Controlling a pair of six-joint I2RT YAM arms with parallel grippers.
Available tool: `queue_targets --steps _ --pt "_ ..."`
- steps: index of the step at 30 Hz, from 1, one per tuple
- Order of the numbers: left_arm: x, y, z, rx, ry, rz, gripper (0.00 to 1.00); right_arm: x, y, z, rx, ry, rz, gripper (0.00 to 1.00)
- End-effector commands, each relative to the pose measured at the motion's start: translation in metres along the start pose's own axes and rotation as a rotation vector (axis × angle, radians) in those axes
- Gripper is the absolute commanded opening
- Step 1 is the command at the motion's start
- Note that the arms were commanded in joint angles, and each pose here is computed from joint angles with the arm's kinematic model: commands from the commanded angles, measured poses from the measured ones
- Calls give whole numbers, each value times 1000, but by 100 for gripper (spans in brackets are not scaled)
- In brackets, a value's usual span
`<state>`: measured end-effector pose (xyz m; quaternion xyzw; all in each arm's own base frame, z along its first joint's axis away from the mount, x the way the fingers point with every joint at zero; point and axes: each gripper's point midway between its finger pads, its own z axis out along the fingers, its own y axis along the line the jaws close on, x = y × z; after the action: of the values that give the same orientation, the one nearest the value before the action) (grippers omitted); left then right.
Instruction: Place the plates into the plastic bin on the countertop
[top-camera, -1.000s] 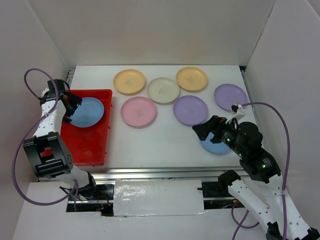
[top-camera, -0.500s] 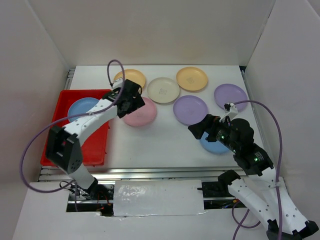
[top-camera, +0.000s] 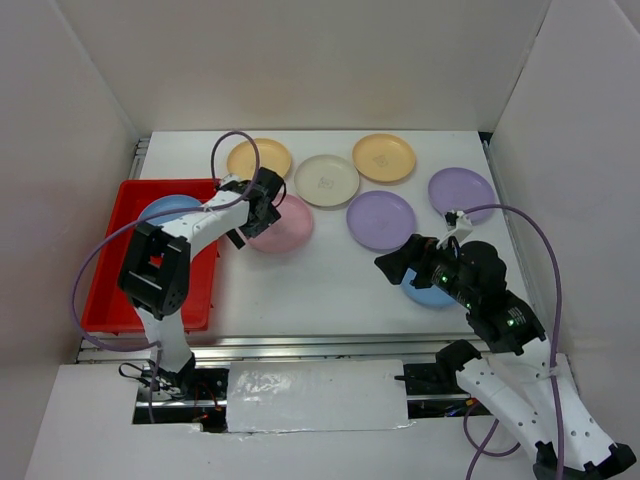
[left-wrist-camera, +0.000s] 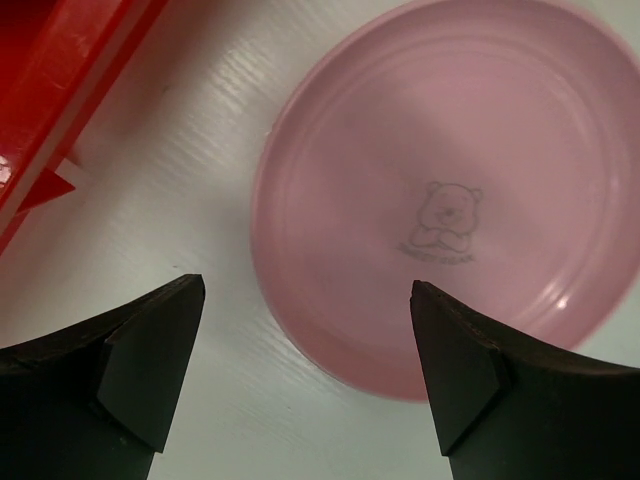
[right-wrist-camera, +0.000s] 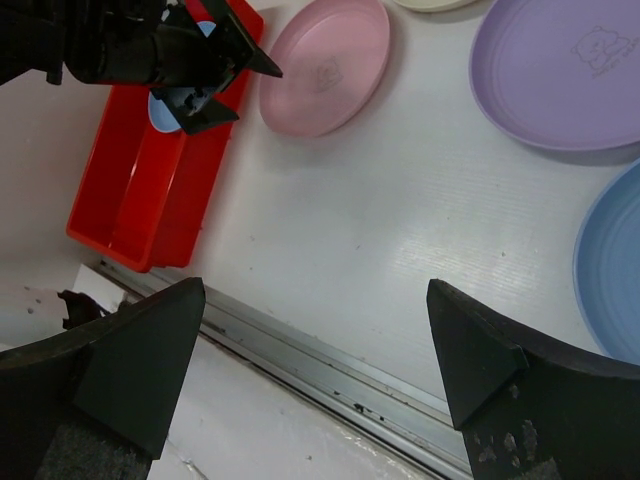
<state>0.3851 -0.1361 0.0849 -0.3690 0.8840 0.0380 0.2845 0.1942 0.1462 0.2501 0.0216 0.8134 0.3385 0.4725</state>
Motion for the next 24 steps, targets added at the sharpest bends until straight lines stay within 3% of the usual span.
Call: queue_targets --steps 1,5,7,9,10,13,17,18,20,24 --pt "3 6 15 -35 -8 -37 97 -1 8 4 -45 -7 -21 100" --pt "13 12 28 -51 7 -19 91 0 10 6 -57 3 -18 100" --pt "14 8 37 -36 10 -25 82 2 9 7 -59 5 -13 100" --pt "22 9 50 -44 31 -14 80 3 10 7 -63 8 -11 100" --pt "25 9 53 -52 35 -10 71 3 10 7 -64 9 -11 100" --pt "36 15 63 -71 41 -2 66 3 9 7 -52 13 -16 100" --pt "46 32 64 -89 46 -22 33 2 9 5 -48 9 -18 100" --pt "49 37 63 -92 51 -24 15 1 10 4 -50 5 -17 100" --pt "49 48 49 -98 42 -37 0 1 11 4 -53 7 -18 100" --pt "39 63 -6 -69 -57 -49 0 1 9 5 -48 2 -19 100"
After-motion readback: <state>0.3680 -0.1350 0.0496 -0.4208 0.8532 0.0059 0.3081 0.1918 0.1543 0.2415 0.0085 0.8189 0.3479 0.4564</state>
